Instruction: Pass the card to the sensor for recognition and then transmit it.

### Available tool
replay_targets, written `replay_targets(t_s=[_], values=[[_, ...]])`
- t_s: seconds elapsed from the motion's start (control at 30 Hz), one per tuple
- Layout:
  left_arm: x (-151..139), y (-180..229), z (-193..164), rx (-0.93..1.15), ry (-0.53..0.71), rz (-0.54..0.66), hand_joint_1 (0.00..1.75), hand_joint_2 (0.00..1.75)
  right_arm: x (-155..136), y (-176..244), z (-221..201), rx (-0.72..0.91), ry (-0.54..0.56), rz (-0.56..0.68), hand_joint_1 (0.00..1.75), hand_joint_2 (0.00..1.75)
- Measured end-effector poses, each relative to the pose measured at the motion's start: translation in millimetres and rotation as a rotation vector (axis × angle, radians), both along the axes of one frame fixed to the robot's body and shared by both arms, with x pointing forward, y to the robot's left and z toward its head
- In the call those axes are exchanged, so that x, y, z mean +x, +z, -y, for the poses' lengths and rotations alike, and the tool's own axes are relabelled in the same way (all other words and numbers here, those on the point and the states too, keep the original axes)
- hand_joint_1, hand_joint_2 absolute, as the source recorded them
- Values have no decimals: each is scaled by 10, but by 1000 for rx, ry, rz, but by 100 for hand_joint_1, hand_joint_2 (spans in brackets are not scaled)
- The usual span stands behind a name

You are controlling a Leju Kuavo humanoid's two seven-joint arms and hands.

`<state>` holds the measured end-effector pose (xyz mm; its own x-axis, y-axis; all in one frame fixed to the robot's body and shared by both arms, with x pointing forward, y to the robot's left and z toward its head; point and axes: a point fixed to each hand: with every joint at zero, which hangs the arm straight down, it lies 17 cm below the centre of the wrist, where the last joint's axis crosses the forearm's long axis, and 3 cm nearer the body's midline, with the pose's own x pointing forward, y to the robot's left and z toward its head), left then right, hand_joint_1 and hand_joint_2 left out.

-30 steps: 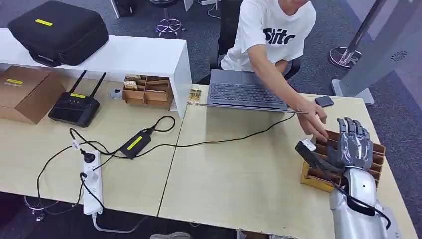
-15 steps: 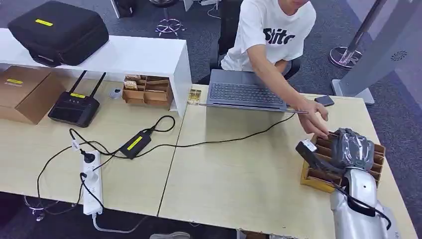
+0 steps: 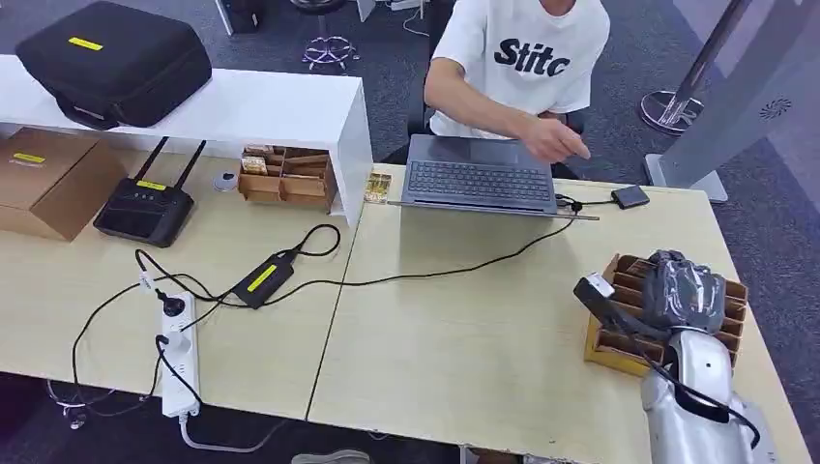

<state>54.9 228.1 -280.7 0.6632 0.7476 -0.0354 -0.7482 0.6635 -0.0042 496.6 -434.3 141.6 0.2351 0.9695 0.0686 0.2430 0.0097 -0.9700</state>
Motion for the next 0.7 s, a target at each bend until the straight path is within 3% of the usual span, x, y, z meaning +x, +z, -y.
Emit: replay_targets(t_s=[0.4, 0.7], values=[[1, 0, -4, 1, 0, 1, 0, 175, -16, 120, -12, -15, 7, 47, 175, 175], [5, 1, 0, -2, 0, 5, 0, 175, -124, 1304, -89, -7, 40, 344, 175, 175]])
